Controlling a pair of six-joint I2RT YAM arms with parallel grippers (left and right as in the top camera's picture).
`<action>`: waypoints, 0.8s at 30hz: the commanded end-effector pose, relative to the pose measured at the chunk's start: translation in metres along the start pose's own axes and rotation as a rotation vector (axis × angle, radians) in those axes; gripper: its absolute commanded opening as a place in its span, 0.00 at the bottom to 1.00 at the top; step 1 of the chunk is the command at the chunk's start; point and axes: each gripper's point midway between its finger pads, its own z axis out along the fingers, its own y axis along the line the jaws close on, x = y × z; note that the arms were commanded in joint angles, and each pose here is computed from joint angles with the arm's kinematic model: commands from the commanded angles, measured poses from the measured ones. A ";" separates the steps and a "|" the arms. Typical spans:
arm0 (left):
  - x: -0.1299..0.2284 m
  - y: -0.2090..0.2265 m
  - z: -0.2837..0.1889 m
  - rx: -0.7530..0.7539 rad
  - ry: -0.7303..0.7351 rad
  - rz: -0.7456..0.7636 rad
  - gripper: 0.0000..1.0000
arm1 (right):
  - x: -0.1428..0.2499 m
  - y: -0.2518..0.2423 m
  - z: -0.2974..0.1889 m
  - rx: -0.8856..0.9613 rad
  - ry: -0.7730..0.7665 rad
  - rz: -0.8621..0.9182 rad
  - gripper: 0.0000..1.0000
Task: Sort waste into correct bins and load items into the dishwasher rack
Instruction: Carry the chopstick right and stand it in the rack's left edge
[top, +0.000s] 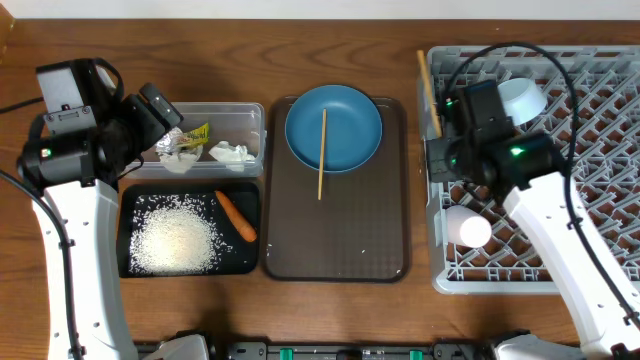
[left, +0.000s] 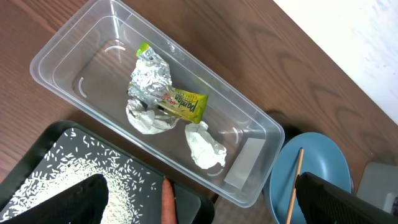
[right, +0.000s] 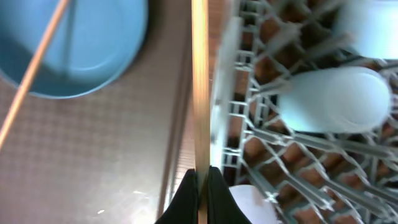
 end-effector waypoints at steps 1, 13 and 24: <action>0.001 0.005 0.001 -0.019 -0.003 0.007 0.98 | 0.004 -0.014 0.010 0.028 0.034 0.032 0.01; 0.001 0.005 0.001 -0.019 -0.003 0.007 0.98 | 0.014 -0.033 0.030 0.055 0.058 0.072 0.01; 0.001 0.005 0.001 -0.019 -0.003 0.007 0.98 | 0.017 -0.033 0.063 0.046 -0.011 0.050 0.01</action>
